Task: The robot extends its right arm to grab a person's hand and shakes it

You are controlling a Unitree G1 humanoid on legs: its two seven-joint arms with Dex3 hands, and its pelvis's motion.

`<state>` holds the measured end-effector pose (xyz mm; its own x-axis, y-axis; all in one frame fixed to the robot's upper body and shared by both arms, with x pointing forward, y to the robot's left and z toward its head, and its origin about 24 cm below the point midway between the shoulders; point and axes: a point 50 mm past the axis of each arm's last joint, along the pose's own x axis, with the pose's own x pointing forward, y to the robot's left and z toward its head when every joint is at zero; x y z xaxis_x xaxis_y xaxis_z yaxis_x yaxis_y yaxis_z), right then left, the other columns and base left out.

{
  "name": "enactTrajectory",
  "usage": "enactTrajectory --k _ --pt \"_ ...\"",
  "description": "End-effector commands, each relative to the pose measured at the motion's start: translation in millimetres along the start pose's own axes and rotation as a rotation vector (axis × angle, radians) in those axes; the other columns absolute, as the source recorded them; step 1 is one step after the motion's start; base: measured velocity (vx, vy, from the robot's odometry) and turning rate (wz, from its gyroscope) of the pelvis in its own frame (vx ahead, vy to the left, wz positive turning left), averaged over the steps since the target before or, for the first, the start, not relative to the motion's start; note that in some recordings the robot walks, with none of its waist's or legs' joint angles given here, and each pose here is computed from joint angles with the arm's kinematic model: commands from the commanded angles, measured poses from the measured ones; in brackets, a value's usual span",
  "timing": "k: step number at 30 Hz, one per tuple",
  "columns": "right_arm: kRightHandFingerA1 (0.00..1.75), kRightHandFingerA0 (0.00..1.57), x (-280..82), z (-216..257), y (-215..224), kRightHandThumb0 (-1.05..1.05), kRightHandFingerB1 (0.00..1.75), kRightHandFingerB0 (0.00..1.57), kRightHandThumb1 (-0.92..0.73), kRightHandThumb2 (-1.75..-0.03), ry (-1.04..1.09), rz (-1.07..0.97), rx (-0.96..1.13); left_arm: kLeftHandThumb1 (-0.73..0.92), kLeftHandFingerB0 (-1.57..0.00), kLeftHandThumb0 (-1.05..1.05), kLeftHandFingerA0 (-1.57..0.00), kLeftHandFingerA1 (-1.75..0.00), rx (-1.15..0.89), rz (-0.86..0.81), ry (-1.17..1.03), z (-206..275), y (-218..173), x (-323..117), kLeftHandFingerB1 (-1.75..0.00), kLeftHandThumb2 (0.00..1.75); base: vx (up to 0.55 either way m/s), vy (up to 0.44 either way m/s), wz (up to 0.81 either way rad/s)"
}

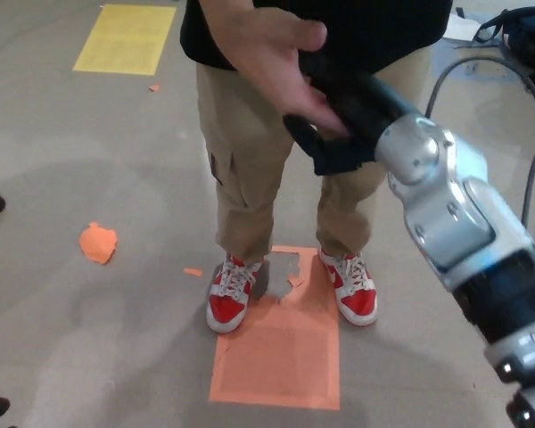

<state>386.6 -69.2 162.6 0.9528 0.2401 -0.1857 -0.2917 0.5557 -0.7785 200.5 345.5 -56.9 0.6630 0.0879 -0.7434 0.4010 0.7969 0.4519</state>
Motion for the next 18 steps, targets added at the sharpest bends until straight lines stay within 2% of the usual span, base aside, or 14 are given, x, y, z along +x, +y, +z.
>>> enactTrajectory --k 1,3,4,6,7,8,9,10,11,12,13,15,16,18 --pt "0.3 0.0 16.8 -8.1 -1.5 -0.94 0.09 0.0 -0.76 -1.13 0.114 0.018 -0.086 0.79 -0.01 -0.78 -0.01 -0.22 0.0 -0.009 -0.003 -5.2 8.6 -6.1 -0.22 1.06 0.0 0.0 0.0" --pt "0.31 0.0 19.3 -11.0 -1.2 -0.87 0.13 0.0 -0.72 -1.11 0.138 0.025 -0.089 0.79 0.0 -0.77 0.0 -0.22 0.001 -0.01 0.003 -6.1 7.9 -6.0 -0.22 1.06 0.0 0.0 0.0" --pt "0.25 0.04 22.1 -16.5 -2.5 -0.91 0.0 0.0 -0.7 -0.96 0.176 0.035 -0.084 0.78 0.0 -0.76 0.0 -0.22 -0.011 -0.011 0.004 -5.6 8.1 -5.6 -0.21 1.06 0.0 0.0 0.0" --pt "0.26 0.0 24.4 -21.7 -5.4 -0.87 0.1 0.0 -0.7 -1.06 0.209 0.04 -0.065 0.78 -0.01 -0.78 -0.01 -0.23 -0.005 -0.003 0.005 -4.8 8.2 -5.0 -0.22 1.06 0.0 0.0 0.0" --pt "0.28 0.01 25.1 -23.1 -7.1 -0.84 0.01 0.0 -0.85 -0.65 0.218 0.037 -0.076 0.77 -0.01 -0.77 -0.01 -0.23 -0.009 -0.001 0.007 -4.7 8.3 -4.8 -0.22 1.06 0.0 0.0 0.0" --pt "0.28 0.01 25.5 -23.5 -7.8 -0.84 0.01 0.0 -0.85 -0.65 0.221 0.035 -0.081 0.77 -0.01 -0.77 -0.01 -0.23 -0.011 -0.001 0.008 -4.7 8.4 -4.8 -0.22 1.06 0.0 0.0 0.0" --pt "0.36 0.01 26.6 -21.2 -10.4 -0.88 0.07 0.0 -0.7 -1.03 0.22 0.02 -0.1 0.78 -0.02 -0.77 -0.02 -0.23 -0.016 -0.001 0.013 -4.2 8.5 -4.2 -0.21 1.05 0.0 0.0 0.0" --pt "0.4 0.21 27.6 -19.2 -10.9 -0.71 0.02 0.0 -0.79 -0.69 0.204 -0.002 -0.13 0.78 -0.02 -0.76 -0.02 -0.23 -0.019 -0.001 0.013 -3.9 8.5 -4.0 -0.21 1.04 0.0 0.0 0.0" --pt "0.53 0.3 28.0 -17.2 -10.9 -0.78 0.08 0.0 -0.68 -0.94 0.194 -0.015 -0.138 0.77 -0.02 -0.76 -0.02 -0.23 -0.021 -0.001 0.013 -4.1 8.5 -4.1 -0.21 1.04 0.0 0.0 0.0" --pt "0.53 0.3 28.7 -14.5 -11.0 -0.78 0.08 0.0 -0.68 -0.94 0.18 -0.031 -0.147 0.77 -0.02 -0.76 -0.02 -0.23 -0.023 0.0 0.013 -4.3 8.5 -4.3 -0.21 1.04 0.0 0.0 0.0" --pt "0.44 0.4 29.1 -12.1 -10.9 -0.56 0.15 0.02 -0.76 -0.66 0.165 -0.047 -0.142 0.77 -0.02 -0.76 -0.02 -0.23 -0.028 -0.003 0.011 -4.6 8.3 -4.4 -0.22 1.04 0.0 0.0 0.0" --pt "0.5 0.57 29.5 -5.6 -10.3 -0.45 0.22 0.12 -0.79 -0.65 0.104 -0.104 -0.092 0.78 -0.01 -0.77 -0.01 -0.23 -0.022 -0.013 0.008 -4.6 7.6 -4.7 -0.21 1.05 0.0 0.0 0.0" --pt "0.7 0.87 29.6 -3.9 -9.9 -0.37 0.28 0.16 -0.79 -0.64 0.078 -0.118 -0.077 0.79 0.0 -0.77 0.0 -0.23 -0.012 -0.016 -0.002 -5.1 7.4 -5.5 -0.22 1.06 0.0 0.0 0.0" --pt "0.78 1.03 29.6 -1.7 -10.3 -0.28 0.31 0.22 -0.7 -0.61 0.042 -0.14 -0.077 0.79 0.0 -0.78 0.0 -0.23 -0.009 -0.014 -0.003 -5.5 7.4 -5.5 -0.22 1.07 0.0 0.0 0.0"
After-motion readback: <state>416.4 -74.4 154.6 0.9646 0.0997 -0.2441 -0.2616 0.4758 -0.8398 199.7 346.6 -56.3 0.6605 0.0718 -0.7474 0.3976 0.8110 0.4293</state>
